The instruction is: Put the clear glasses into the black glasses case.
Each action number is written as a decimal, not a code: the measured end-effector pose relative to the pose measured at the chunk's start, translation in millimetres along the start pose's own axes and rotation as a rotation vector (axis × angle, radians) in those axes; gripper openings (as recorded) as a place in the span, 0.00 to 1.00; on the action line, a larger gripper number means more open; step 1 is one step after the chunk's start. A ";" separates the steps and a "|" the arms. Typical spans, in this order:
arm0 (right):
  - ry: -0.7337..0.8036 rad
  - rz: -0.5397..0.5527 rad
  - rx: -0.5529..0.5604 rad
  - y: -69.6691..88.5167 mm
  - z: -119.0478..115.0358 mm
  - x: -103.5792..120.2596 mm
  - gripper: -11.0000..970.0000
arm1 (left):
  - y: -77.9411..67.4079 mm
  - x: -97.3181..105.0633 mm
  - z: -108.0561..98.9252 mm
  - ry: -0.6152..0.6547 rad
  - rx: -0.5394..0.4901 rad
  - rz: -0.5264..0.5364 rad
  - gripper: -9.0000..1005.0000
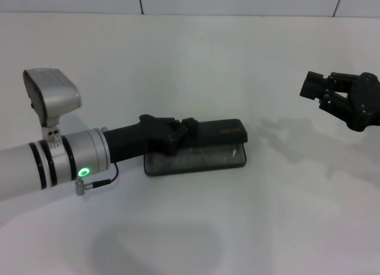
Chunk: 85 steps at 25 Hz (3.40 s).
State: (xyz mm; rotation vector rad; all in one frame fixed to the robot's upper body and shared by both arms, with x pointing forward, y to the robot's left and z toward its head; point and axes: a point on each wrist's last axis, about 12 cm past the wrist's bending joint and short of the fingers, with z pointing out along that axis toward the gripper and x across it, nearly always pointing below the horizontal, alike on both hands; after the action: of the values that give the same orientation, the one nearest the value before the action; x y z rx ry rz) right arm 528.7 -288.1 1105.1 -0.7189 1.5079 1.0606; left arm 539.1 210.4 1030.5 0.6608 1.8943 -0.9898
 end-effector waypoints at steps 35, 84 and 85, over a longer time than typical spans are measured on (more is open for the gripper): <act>0.076 -0.035 -0.037 -3.7 20.1 -0.1 0.21 | -13.2 -16.4 5.7 -0.064 0.109 0.090 0.11; 0.079 -0.037 -0.027 -6.9 25.2 -1.6 0.21 | -35.0 -20.1 9.6 -0.074 0.272 0.148 0.14; 0.079 -0.037 -0.028 -6.9 25.1 -1.7 0.21 | -38.2 -28.6 6.6 -0.106 0.300 0.180 0.14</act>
State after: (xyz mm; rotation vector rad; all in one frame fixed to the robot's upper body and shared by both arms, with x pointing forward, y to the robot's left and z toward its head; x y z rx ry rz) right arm 545.8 -268.5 1105.2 -0.8141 1.5437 1.0379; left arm 527.0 182.6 1067.9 0.9174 1.5779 -1.1774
